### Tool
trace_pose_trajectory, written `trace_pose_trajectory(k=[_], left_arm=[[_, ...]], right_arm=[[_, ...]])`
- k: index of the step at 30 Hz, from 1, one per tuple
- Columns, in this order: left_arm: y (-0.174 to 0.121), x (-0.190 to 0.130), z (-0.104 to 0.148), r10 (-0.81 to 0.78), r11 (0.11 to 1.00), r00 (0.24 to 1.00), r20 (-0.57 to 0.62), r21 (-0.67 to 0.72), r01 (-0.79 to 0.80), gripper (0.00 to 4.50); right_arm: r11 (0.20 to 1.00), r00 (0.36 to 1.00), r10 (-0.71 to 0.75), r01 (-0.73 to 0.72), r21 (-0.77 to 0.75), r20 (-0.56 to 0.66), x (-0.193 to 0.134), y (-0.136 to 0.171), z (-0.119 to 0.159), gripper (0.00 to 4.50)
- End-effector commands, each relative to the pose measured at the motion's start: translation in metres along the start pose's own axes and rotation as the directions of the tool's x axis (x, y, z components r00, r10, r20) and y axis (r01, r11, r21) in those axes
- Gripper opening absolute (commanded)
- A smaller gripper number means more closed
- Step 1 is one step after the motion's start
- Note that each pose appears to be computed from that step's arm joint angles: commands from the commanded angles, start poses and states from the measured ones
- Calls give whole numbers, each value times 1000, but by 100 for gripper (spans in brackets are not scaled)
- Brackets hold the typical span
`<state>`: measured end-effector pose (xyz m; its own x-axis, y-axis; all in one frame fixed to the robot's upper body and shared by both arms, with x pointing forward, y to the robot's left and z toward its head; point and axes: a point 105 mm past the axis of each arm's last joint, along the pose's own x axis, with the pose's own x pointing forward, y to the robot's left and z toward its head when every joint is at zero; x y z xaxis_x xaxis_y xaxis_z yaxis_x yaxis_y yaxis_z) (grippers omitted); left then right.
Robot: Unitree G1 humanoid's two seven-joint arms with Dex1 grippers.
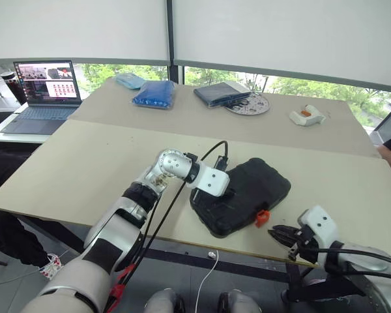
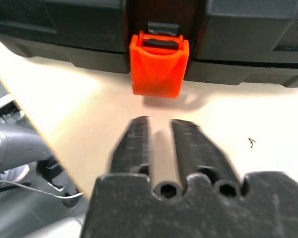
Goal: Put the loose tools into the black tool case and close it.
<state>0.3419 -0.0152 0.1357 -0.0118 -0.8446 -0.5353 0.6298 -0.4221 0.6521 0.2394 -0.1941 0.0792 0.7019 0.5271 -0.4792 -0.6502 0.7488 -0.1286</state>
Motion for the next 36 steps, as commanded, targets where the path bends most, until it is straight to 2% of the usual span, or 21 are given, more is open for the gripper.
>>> trace_pose_trajectory(k=[1,7,10,13,19,26,29,32,33,36], left_arm=[[-42,16,-28,-173,982,980,-98,-88,164,0],[-44,19,-27,-181,981,979,-98,-81,174,0],[-48,19,-29,-194,979,976,-103,-82,186,0],[-54,19,-32,-217,975,970,-112,-75,209,0],[-65,21,-36,-255,967,959,-125,-59,249,0],[-62,22,-35,-247,969,961,-124,-62,241,0],[-54,15,-40,-190,979,973,-132,-100,177,0],[-41,2,-42,-103,969,991,-88,-234,80,0],[-35,-8,-42,-60,949,997,-56,-313,40,0],[-28,-46,-47,26,903,999,-32,-427,-37,75]], right_arm=[[997,999,-15,19,-75,48,13,-3,14,4],[992,988,-34,52,-114,151,18,-6,41,4],[987,969,-50,85,-138,240,6,-9,66,4],[983,956,-63,109,-148,288,-2,-10,78,4],[983,956,-58,104,-149,289,-1,-9,79,4],[983,968,-64,103,-152,242,8,-13,71,4],[981,964,-84,124,-148,251,-4,-20,75,4],[991,966,-71,97,-96,249,-22,-25,74,4],[994,970,-33,56,-93,239,-29,-22,73,31],[992,980,52,-28,-124,190,-47,-17,66,122]])
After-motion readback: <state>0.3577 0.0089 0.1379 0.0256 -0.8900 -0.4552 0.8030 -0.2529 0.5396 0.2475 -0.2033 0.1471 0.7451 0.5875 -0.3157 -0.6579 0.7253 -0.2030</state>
